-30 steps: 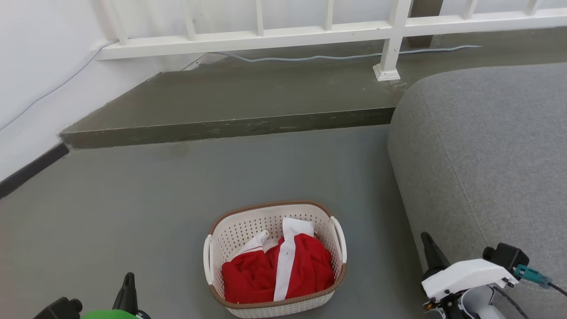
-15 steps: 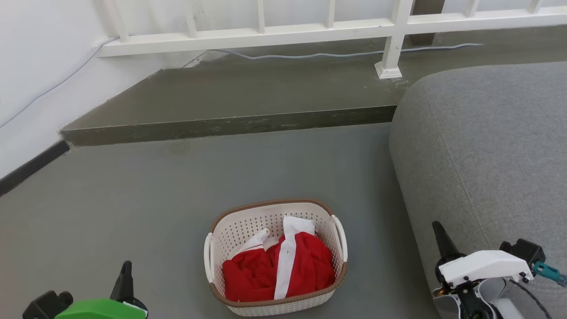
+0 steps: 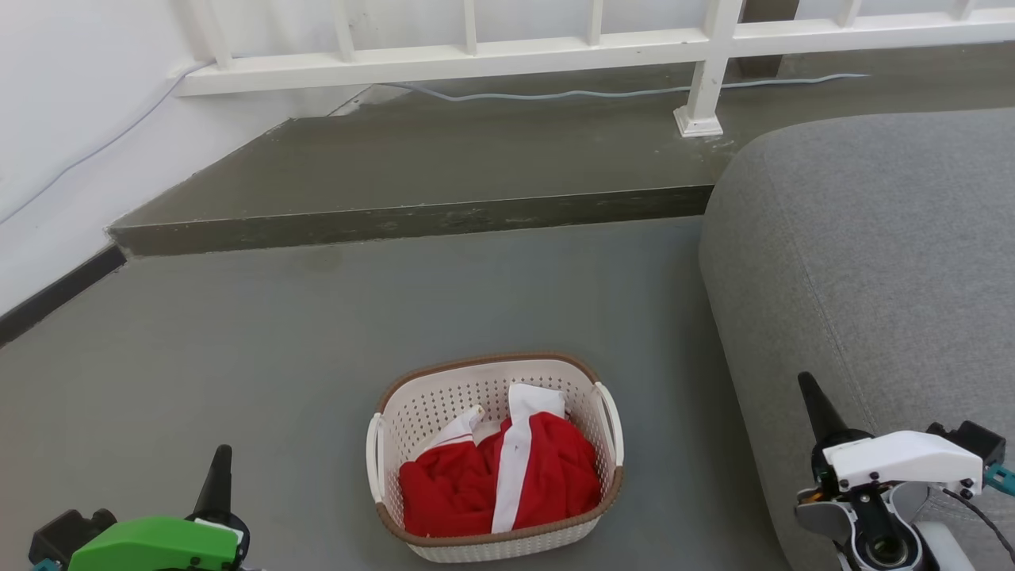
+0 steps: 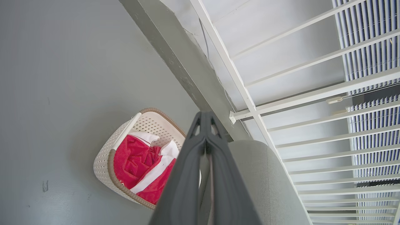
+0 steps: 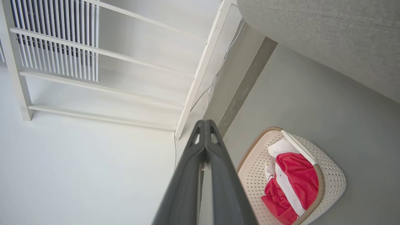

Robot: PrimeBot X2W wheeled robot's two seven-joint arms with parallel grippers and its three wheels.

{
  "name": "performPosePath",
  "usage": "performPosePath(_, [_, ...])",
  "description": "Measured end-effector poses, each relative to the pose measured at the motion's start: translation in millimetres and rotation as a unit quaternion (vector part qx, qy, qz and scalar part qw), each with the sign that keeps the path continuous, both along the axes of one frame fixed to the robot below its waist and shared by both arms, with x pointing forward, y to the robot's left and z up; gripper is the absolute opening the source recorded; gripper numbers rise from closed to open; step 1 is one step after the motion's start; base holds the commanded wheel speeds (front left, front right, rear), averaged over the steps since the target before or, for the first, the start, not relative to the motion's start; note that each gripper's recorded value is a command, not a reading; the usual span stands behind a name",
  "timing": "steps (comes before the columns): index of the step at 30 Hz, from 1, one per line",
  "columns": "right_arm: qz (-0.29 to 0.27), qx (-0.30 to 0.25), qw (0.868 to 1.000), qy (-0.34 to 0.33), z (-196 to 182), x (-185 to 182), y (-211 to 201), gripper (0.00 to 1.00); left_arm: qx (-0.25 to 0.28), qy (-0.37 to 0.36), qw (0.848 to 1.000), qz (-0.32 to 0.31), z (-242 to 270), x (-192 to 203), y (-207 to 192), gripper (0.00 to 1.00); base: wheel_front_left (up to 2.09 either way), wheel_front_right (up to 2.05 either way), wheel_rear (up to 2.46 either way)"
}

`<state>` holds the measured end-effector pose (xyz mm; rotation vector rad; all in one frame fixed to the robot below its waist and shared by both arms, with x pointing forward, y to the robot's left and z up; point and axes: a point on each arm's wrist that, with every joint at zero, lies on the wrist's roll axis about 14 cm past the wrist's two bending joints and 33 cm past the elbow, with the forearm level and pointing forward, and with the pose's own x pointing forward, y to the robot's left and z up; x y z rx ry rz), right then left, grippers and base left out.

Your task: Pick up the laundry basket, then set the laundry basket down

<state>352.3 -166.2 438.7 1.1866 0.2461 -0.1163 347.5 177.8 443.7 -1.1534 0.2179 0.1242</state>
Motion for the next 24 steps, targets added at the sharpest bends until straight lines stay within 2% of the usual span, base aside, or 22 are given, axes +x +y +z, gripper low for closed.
performPosePath(24, [-0.045, 0.123, 0.991, -0.038, 19.6, 12.9, -23.8, 0.00, -0.133, -0.035, 0.990, 0.023, 18.1, 16.6, 7.3, 0.00, 0.00, 0.00, 0.00])
